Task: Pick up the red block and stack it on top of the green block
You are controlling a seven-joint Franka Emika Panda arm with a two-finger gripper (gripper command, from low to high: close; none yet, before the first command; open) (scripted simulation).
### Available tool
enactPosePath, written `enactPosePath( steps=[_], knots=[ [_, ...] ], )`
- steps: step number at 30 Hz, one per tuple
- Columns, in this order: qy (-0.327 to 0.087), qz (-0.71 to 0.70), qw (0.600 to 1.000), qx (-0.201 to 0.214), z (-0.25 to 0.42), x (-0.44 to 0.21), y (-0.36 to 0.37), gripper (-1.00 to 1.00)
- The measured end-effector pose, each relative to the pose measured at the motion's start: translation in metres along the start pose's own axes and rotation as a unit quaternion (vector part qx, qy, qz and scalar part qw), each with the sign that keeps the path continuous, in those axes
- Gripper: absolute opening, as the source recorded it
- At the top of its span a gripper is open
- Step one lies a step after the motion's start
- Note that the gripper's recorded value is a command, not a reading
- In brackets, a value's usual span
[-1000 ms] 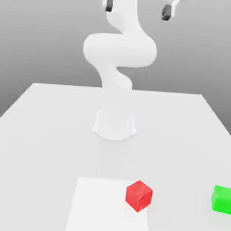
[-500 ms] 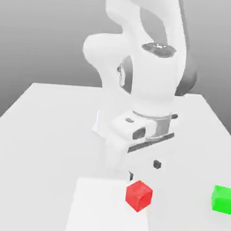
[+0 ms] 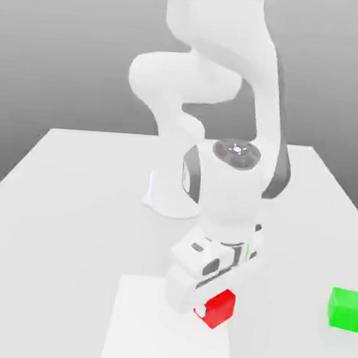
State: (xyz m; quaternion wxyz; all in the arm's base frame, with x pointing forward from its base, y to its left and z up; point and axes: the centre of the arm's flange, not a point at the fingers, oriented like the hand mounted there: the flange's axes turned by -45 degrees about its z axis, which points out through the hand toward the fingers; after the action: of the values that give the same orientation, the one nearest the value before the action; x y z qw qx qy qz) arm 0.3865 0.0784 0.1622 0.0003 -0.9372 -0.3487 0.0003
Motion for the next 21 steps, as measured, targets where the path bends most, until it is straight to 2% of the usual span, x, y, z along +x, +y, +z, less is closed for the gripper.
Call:
enactPosePath(
  steps=[5,15,20,21],
  knots=[
    [0.0,-0.017,1.0,0.0,-0.045,0.011,-0.013,-1.0],
    [0.0,-0.178,0.984,0.0,-0.081,0.13,-0.179,-1.0],
    [0.0,-0.191,0.982,0.0,-0.031,0.139,-0.197,-1.0],
    [0.0,-0.191,0.982,0.0,-0.023,0.139,-0.198,1.0]
  ],
)
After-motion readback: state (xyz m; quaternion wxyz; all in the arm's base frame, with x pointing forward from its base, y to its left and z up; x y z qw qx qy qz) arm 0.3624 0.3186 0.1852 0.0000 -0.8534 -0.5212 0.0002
